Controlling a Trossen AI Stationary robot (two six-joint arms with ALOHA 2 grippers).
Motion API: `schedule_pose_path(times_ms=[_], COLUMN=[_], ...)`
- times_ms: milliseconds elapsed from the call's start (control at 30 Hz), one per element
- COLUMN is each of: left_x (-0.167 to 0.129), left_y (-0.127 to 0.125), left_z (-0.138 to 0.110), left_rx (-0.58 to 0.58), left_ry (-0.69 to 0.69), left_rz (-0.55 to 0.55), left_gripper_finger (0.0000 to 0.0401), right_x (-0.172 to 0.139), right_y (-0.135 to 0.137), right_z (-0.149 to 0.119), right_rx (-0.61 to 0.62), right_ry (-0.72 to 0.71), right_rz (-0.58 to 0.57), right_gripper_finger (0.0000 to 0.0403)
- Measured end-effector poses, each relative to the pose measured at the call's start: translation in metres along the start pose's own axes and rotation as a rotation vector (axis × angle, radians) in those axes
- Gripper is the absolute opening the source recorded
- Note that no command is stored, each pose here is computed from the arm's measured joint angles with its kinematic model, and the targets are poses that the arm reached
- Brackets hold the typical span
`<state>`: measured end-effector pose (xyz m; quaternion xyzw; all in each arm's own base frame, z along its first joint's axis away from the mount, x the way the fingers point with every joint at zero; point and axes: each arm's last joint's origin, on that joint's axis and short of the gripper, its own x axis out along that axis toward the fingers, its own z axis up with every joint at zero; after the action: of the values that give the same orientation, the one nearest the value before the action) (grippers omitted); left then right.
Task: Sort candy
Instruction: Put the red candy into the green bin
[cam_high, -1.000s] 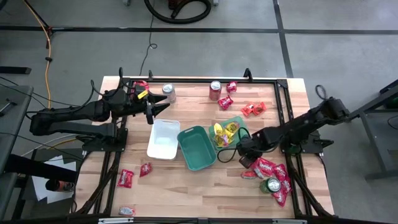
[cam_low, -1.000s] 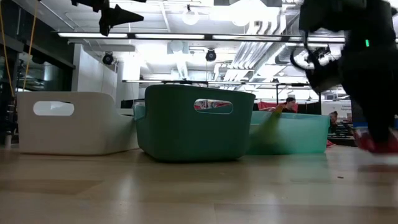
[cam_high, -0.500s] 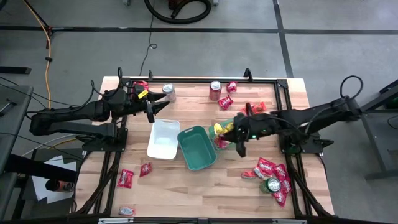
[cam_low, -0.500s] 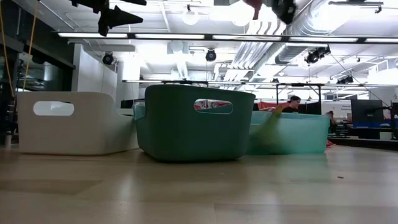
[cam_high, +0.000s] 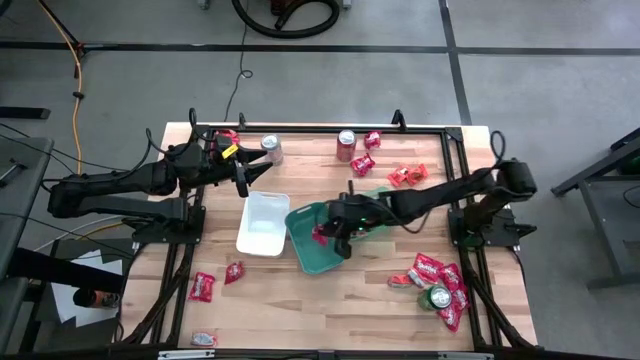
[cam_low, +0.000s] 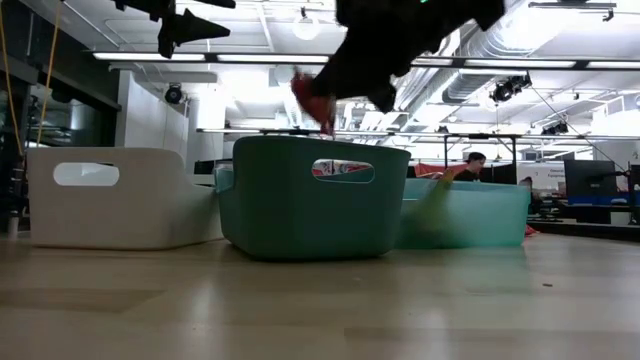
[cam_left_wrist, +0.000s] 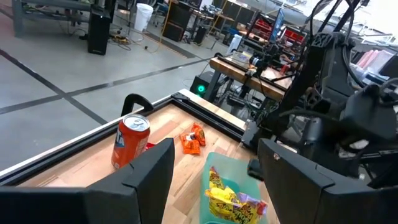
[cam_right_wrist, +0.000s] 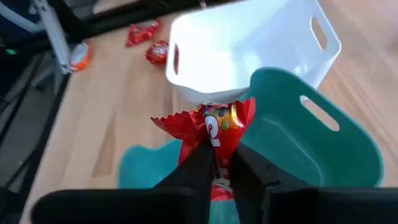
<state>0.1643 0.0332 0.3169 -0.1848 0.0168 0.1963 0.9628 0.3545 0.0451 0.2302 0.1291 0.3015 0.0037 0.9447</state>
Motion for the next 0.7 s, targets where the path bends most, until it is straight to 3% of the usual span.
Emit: schedule_pose_path(times_ms=[167, 367, 700], left_x=[0.0, 0.0, 0.001], left_y=[0.0, 0.0, 0.001], left_z=[0.0, 0.0, 0.001], left_rx=[0.0, 0.025, 0.041], left_ry=[0.0, -0.002, -0.012], left_rz=[0.0, -0.001, 0.021], left_gripper_finger=[0.022, 0.022, 0.022], right_x=[0.013, 0.004, -0.053], right_y=[0.002, 0.005, -0.006], right_z=[0.005, 0.022, 0.072], right_rx=[-0.076, -0.174, -0.156], right_ry=[0.11, 0.189, 0.236], right_rz=[-0.047, -0.125, -0.199], right_gripper_finger=[0.0114, 0.0183, 0.0201])
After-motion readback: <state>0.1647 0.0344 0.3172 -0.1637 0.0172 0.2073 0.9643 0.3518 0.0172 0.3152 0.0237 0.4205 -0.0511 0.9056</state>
